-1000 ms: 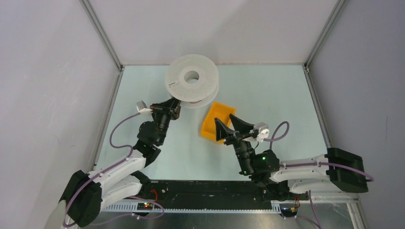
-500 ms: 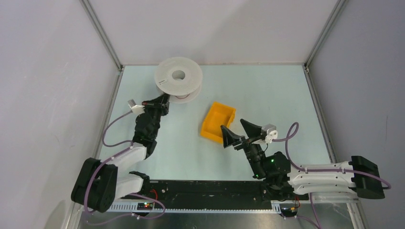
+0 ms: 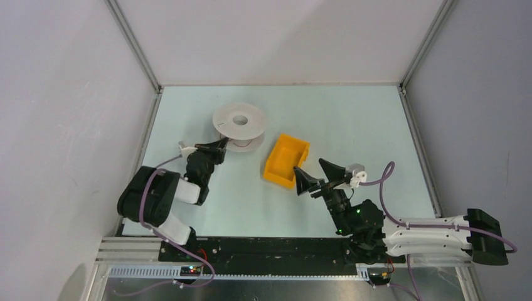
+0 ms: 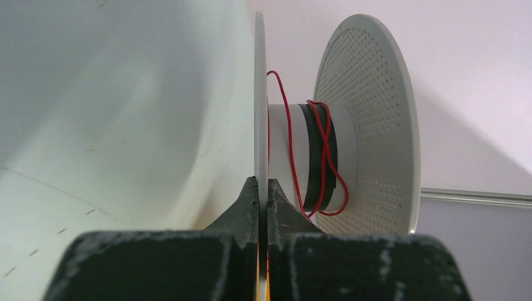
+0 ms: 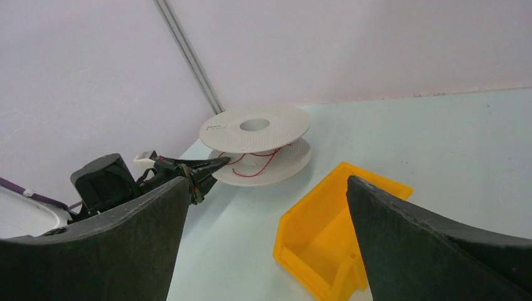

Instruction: Wrap the cables

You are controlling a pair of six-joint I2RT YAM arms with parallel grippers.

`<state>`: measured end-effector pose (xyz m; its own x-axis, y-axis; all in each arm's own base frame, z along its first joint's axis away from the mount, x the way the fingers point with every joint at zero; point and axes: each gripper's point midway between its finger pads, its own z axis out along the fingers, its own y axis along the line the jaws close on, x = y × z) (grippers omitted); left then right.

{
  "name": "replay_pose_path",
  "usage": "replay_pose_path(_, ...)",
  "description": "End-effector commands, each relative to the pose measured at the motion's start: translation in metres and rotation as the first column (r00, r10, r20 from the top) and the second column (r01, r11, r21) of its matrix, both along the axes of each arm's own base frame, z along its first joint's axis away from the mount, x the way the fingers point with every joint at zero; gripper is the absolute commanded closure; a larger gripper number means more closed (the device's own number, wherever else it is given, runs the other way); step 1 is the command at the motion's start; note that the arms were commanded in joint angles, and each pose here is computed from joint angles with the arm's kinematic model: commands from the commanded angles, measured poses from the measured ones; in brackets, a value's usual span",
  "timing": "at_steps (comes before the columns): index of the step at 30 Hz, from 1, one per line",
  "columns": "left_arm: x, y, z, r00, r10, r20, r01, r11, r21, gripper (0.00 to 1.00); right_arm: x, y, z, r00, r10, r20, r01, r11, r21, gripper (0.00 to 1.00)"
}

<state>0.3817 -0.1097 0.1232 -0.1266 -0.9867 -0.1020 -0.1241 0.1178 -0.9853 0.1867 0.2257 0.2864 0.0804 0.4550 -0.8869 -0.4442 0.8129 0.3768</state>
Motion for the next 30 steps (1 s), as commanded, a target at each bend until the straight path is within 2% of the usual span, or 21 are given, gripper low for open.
replay_pose_path(1,0.002,-0.001,0.036,0.986,-0.018,0.166,0.022,1.000,-0.020,1.00,0.003,-0.006,-0.001,1.000,-0.013,-0.015,0.013,1.000,0.025,0.01)
replay_pose_path(23,-0.006,0.007,-0.044,0.998,-0.052,-0.028,0.054,0.996,0.077,0.99,0.007,-0.013,-0.001,1.000,-0.018,-0.026,0.019,0.999,0.037,0.01)
replay_pose_path(29,-0.010,0.008,-0.049,0.997,-0.074,-0.038,0.078,0.992,0.097,0.92,0.008,-0.014,-0.001,0.999,-0.015,-0.033,0.017,0.999,0.046,0.00)
replay_pose_path(30,-0.011,0.009,-0.050,0.996,-0.073,-0.042,0.076,0.992,0.098,0.88,0.008,-0.014,-0.001,0.999,-0.014,-0.032,0.016,0.999,0.047,0.01)
